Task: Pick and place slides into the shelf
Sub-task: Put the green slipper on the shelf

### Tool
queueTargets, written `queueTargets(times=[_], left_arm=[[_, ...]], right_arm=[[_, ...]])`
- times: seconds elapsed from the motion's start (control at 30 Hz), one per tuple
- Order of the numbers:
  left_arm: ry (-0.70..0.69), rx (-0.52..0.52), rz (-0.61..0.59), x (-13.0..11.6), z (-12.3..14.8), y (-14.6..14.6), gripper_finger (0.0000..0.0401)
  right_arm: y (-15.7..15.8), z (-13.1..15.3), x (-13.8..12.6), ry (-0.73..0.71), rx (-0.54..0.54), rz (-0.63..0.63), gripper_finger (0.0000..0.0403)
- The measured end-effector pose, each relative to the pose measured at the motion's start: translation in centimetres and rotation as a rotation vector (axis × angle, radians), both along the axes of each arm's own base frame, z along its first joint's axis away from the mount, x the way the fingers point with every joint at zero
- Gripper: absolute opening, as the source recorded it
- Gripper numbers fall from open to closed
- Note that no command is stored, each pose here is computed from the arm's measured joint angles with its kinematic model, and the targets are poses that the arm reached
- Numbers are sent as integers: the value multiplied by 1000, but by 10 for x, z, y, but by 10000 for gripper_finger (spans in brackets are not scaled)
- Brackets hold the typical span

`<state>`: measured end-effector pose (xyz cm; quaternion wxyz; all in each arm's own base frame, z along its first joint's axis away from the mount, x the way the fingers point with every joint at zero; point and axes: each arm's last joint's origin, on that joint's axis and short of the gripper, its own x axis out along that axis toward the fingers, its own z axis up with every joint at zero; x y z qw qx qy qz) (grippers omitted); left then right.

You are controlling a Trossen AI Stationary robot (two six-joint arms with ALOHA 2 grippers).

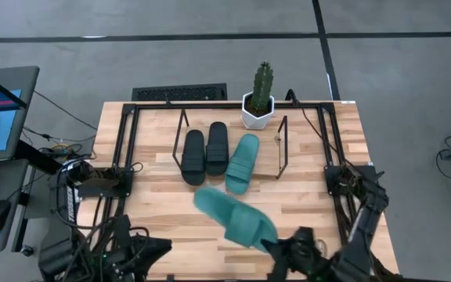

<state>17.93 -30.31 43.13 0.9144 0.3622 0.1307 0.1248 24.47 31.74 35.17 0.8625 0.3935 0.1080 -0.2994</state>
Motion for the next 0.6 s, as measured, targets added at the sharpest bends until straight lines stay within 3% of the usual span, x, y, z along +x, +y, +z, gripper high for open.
queueTargets(times=[0.13,0.23,0.43,0.6], left_arm=[[-27,-77,23,0,-2,1,43],[-31,-195,61,5,-7,10,43],[105,-414,135,0,-22,25,43],[241,-430,118,-4,-28,30,43]], right_arm=[[1,-1,-2,-74,-9,-34,30],[-3,1,7,-144,-16,-69,30],[-22,6,38,-306,-42,-187,30],[-61,8,75,-345,-66,-329,30]])
